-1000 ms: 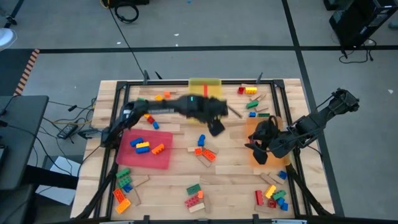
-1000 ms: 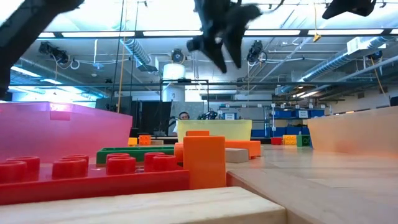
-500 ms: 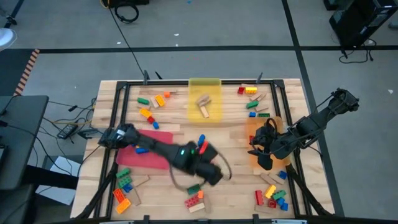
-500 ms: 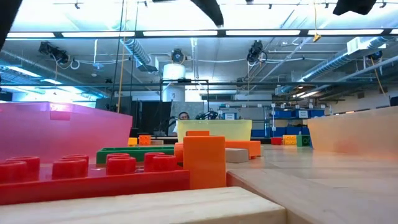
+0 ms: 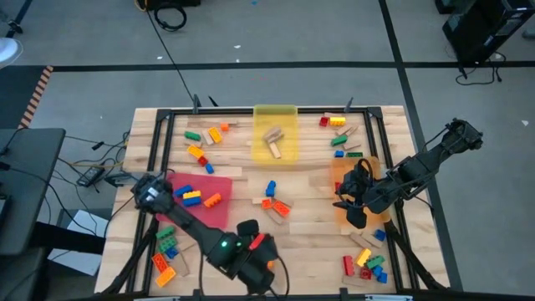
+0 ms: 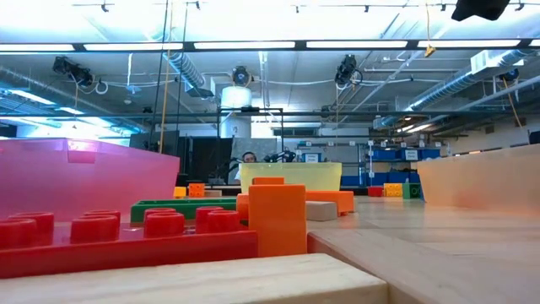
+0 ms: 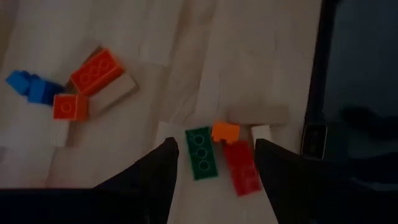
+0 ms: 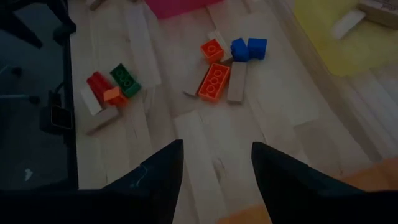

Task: Sort blocks by size
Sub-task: Put the wooden block into the yellow bin

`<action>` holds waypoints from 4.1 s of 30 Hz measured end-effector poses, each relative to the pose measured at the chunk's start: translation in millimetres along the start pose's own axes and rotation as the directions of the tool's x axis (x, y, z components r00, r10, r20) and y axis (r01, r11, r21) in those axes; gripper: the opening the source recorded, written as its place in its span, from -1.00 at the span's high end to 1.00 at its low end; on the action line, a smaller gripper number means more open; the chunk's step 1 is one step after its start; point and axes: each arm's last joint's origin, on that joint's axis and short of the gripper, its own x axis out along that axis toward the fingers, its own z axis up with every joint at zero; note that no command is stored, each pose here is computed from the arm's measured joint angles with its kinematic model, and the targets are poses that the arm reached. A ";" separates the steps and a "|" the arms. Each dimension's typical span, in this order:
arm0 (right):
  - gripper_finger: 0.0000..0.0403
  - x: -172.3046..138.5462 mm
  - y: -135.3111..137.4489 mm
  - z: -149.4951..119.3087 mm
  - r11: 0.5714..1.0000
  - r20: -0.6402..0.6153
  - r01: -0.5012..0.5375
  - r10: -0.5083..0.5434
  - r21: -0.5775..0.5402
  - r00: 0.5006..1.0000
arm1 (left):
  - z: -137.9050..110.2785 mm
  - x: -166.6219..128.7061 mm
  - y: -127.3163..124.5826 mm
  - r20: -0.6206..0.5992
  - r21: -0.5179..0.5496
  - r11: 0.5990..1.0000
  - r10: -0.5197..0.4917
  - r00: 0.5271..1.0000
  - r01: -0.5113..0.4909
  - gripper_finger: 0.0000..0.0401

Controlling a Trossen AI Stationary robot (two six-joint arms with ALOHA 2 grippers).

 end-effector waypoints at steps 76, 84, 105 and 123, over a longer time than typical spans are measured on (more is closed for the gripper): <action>-0.01 0.0 0.5 0.2 0.998 0.004 -0.004 0.005 -0.069 1.000 | -146.1 22.9 -2.9 -0.760 -0.604 0.199 0.147 0.633 -0.771 -0.10; -0.01 0.0 1.2 -0.6 0.997 -0.021 -0.028 0.026 -0.070 0.999 | -178.1 24.7 22.0 -0.703 -0.692 0.258 -0.026 0.711 -0.674 0.05; -0.01 19.4 -0.8 -27.5 0.996 -0.090 -0.001 -0.006 -0.087 0.996 | -212.9 39.1 36.3 -0.710 -0.690 0.278 -0.077 0.700 -0.668 0.07; -0.01 19.6 3.3 -25.3 0.995 -0.084 -0.055 0.049 -0.077 0.995 | -234.0 51.9 36.4 -0.678 -0.718 0.308 -0.112 0.726 -0.624 0.07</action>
